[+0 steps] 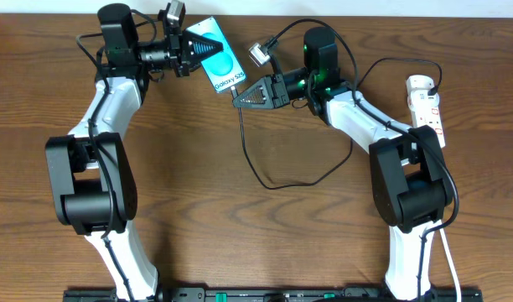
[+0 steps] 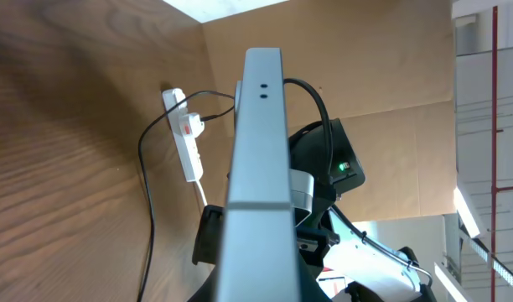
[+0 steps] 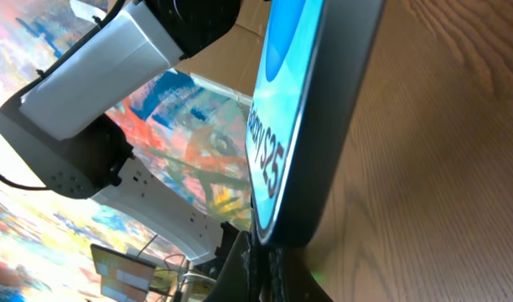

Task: Plug charger to phone and switch on socket
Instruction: 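Hold the connector against the phone port, adjusting the right gripper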

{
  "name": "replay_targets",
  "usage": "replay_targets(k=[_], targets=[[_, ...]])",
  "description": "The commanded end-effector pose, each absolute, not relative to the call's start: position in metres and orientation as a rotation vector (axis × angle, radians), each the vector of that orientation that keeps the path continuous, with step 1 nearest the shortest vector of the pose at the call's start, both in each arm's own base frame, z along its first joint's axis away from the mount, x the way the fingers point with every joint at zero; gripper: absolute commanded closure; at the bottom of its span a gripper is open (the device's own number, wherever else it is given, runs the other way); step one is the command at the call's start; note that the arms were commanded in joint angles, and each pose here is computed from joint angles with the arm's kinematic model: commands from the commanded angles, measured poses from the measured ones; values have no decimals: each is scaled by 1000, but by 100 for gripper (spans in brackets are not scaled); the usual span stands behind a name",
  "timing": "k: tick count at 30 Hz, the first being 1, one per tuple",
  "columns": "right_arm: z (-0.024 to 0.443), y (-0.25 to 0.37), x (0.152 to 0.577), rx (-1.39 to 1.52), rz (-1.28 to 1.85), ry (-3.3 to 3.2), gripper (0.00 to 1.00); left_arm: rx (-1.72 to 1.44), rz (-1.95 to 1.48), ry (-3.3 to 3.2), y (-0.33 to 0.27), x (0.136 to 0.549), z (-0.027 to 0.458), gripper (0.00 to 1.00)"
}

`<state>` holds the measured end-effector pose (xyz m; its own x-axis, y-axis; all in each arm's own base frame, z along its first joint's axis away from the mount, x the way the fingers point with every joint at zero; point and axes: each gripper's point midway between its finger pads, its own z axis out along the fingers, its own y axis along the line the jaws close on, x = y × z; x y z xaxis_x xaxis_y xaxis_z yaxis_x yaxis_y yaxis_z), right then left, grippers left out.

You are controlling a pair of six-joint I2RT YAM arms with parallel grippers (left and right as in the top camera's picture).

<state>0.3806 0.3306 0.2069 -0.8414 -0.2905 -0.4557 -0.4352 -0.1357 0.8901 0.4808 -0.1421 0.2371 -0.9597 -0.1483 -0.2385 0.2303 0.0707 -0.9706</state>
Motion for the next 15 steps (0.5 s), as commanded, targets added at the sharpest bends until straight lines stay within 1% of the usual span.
replay_targets(k=[1, 15], targets=[[205, 326, 391, -799, 2103, 1999, 99, 215, -1985, 2046, -150, 468, 252, 93], [218, 324, 396, -796, 2099, 1976, 99, 240, -1986, 2044, -156, 466, 252, 93]])
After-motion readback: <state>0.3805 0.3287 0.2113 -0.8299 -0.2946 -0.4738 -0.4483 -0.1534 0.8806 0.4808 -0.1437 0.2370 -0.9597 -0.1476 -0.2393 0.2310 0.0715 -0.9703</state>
